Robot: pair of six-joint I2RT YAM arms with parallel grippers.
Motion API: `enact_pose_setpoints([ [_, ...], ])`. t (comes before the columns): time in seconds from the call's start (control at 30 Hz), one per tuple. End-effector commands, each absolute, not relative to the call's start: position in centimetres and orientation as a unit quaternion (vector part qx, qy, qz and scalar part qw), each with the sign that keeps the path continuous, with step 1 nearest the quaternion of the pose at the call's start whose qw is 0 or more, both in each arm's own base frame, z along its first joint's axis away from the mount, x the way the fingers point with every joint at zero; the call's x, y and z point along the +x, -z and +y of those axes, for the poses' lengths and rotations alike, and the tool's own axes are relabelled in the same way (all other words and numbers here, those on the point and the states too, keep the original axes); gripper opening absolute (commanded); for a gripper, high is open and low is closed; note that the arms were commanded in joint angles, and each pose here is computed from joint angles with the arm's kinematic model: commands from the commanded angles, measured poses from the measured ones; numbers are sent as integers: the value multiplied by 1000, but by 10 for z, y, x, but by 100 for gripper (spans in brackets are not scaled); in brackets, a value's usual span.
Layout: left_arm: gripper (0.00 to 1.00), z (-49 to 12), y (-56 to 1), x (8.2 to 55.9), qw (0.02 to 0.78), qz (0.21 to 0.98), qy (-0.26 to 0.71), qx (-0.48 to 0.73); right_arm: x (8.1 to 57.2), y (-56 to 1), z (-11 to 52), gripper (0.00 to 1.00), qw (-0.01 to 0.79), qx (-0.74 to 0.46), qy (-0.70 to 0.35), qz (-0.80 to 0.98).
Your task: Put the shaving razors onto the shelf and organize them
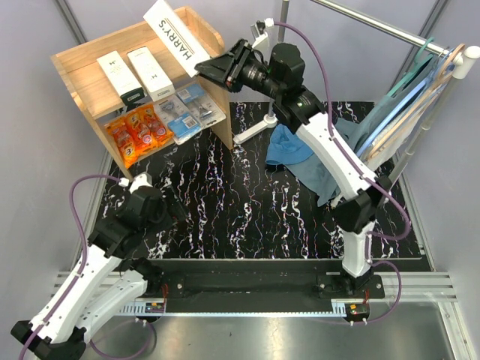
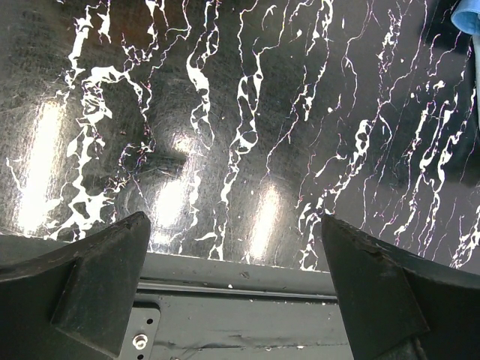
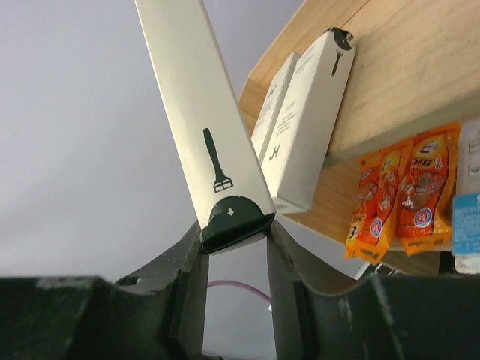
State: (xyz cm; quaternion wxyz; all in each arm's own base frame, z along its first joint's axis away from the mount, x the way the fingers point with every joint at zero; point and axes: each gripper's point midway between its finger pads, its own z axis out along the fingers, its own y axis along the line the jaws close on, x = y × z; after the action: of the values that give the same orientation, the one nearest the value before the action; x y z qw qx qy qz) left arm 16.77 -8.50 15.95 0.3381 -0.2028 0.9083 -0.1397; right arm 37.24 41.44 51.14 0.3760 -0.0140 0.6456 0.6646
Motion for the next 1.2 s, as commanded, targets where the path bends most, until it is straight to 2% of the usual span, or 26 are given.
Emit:
enact_pose_setpoints([
  [0.0, 99, -90, -163, 171, 348, 902, 157, -203, 373, -546, 419, 13, 362, -32, -705, 608],
  [0.47, 99, -90, -163, 170, 349, 902, 159, -200, 411, -508, 440, 14, 320, 28, -706, 631],
  [0.83, 99, -89, -161, 168, 348, 902, 160, -198, 409, -498, 446, 17, 286, 34, -713, 639],
  [1.17, 99, -89, -159, 168, 347, 903, 159, -196, 406, -486, 447, 31, 271, 41, -707, 652],
])
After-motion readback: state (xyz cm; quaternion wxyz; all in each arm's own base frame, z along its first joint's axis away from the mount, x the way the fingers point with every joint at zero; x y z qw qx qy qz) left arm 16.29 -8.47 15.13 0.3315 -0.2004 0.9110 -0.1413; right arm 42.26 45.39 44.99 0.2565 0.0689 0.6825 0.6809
